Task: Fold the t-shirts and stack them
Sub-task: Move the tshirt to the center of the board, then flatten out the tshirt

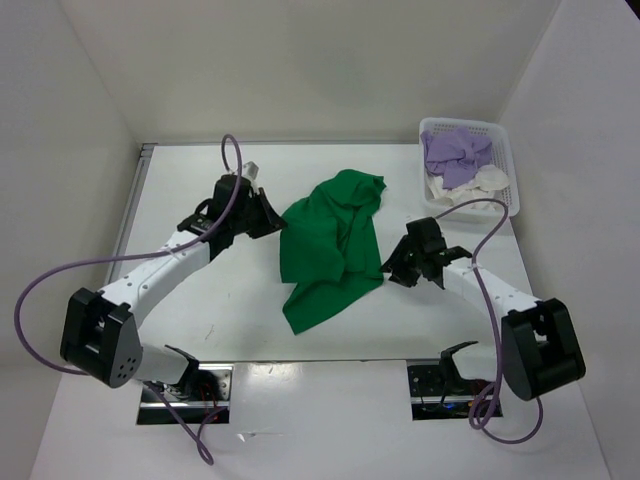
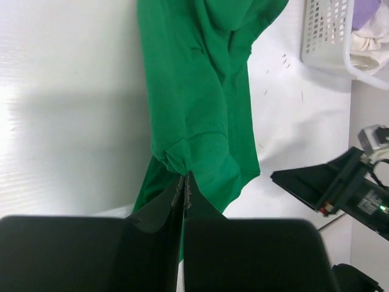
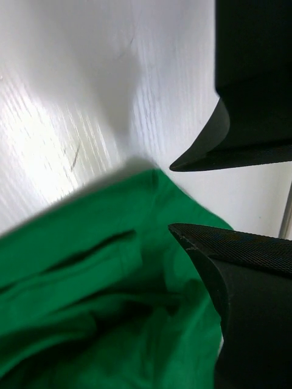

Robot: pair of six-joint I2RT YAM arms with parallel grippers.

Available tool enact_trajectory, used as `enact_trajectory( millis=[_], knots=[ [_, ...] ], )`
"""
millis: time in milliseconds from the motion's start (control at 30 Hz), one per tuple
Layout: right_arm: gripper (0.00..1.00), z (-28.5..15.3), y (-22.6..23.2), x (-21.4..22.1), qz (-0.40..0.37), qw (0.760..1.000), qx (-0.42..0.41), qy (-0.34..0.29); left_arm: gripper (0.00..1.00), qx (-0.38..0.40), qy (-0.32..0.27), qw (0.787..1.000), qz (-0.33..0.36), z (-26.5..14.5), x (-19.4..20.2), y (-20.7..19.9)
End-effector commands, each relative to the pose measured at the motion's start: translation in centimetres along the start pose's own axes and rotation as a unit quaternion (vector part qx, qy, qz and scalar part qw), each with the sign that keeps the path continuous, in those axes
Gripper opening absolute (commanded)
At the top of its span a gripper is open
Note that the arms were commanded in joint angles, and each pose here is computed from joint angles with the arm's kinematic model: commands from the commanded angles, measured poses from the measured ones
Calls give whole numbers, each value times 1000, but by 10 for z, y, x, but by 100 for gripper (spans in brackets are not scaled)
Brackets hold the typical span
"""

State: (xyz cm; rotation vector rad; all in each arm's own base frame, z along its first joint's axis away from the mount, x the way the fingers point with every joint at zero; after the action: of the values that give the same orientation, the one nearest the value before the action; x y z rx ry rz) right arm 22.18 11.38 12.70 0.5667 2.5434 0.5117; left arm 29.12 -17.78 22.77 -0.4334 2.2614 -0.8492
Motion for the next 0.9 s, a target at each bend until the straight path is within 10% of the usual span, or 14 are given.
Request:
enact_trajectory(
  millis=[0, 333, 667, 867],
  knots=[
    [46, 15, 2, -4, 9, 1000, 6, -21, 0, 27, 15, 999, -19, -16, -5, -4],
    [46, 63, -2, -5, 11, 999, 45, 0, 0, 91, -26, 995, -39, -57, -52, -28],
    [2, 62, 54, -20, -35, 998, -45, -21, 0, 93, -45, 993, -51, -88, -63, -13],
    [0, -16, 92, -55, -81, 988, -74, -107, 0, 85, -97, 992, -11, -126, -80, -27]
  ],
)
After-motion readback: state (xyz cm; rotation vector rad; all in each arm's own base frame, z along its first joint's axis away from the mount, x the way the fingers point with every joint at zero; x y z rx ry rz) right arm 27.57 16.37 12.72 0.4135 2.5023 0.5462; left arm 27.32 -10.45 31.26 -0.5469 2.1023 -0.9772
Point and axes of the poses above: each gripper's point midway between its finger pads, its own z axis out along the fingers, its own y axis along the line the jaws close on, x = y × z, the point moved 8 cm from there along -z, back along the fingers, and after that the axes turned 9 degrees about -z, right-handed, at the moved point
